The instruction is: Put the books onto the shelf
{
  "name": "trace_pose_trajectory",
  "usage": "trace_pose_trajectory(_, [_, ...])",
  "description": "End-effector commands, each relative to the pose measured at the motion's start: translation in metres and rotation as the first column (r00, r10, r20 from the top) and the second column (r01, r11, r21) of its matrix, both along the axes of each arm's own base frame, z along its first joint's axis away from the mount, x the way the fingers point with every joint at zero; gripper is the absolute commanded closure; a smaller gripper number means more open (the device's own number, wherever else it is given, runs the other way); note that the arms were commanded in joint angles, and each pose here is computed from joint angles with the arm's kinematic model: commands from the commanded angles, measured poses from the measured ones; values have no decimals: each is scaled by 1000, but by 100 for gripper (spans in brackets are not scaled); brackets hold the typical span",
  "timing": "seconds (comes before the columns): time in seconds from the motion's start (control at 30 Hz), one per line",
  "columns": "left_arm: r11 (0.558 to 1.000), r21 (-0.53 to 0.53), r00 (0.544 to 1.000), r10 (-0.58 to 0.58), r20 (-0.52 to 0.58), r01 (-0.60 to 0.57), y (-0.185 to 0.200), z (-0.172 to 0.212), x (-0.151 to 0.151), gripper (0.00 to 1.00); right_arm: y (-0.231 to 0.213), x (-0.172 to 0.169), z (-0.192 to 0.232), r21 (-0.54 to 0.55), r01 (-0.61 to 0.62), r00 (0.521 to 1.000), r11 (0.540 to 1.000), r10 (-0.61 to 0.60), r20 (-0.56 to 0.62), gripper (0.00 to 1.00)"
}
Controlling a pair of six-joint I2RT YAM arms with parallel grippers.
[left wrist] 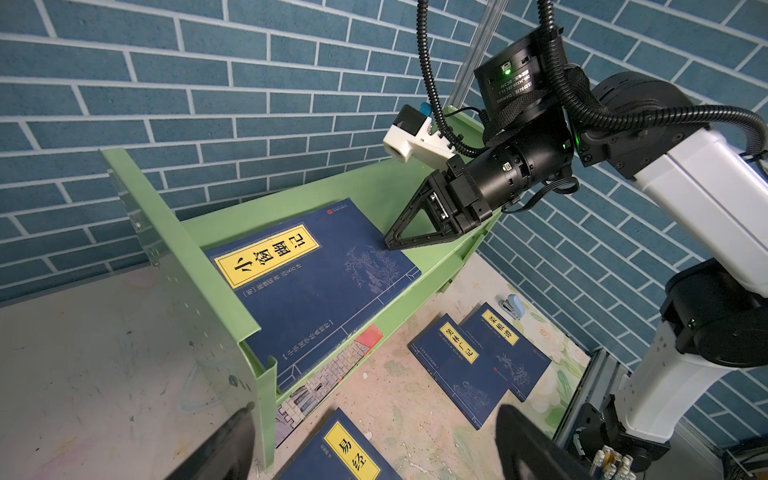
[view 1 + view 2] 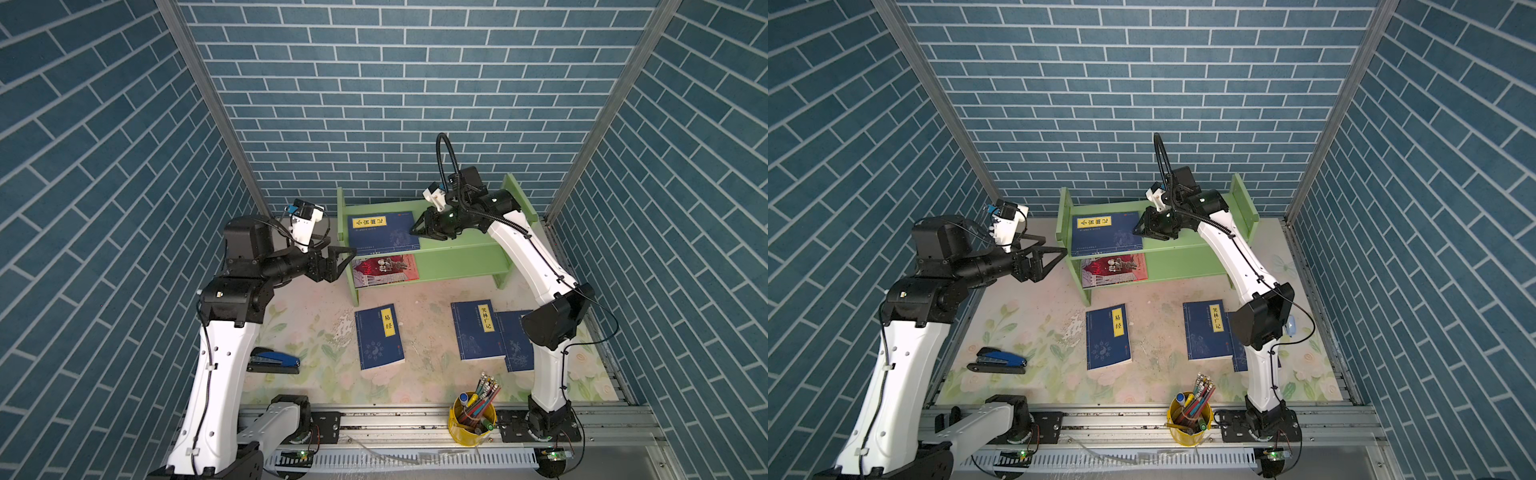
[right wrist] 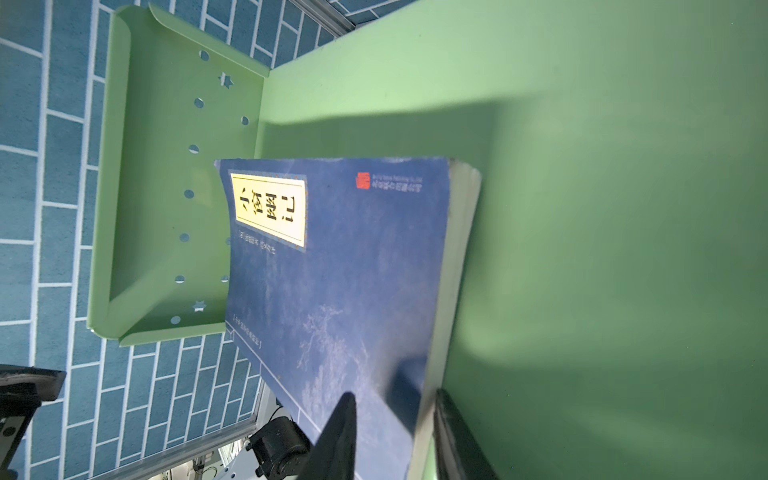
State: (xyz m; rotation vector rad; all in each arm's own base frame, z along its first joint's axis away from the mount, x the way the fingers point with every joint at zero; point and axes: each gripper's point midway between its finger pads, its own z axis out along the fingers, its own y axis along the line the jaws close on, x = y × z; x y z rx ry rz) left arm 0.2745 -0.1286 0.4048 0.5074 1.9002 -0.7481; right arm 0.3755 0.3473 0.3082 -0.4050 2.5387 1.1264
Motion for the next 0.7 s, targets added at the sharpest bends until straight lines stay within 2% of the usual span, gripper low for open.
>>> trace_pose_trajectory(0.0, [1000, 2, 1000, -4, 9, 4, 0, 1, -3, 8, 5, -8, -22, -41, -10, 997, 999, 7, -82, 67])
trace_pose_trajectory(0.47, [1000, -1, 1000, -7, 13, 7, 0, 2, -4, 8, 6, -10, -22, -50, -15, 997, 999, 11, -77, 67])
trace_pose_trajectory(0.67, [1000, -21, 1000, -1, -5, 1, 0, 3, -5, 7, -6, -4, -28, -121, 15, 999, 993, -20, -38, 61])
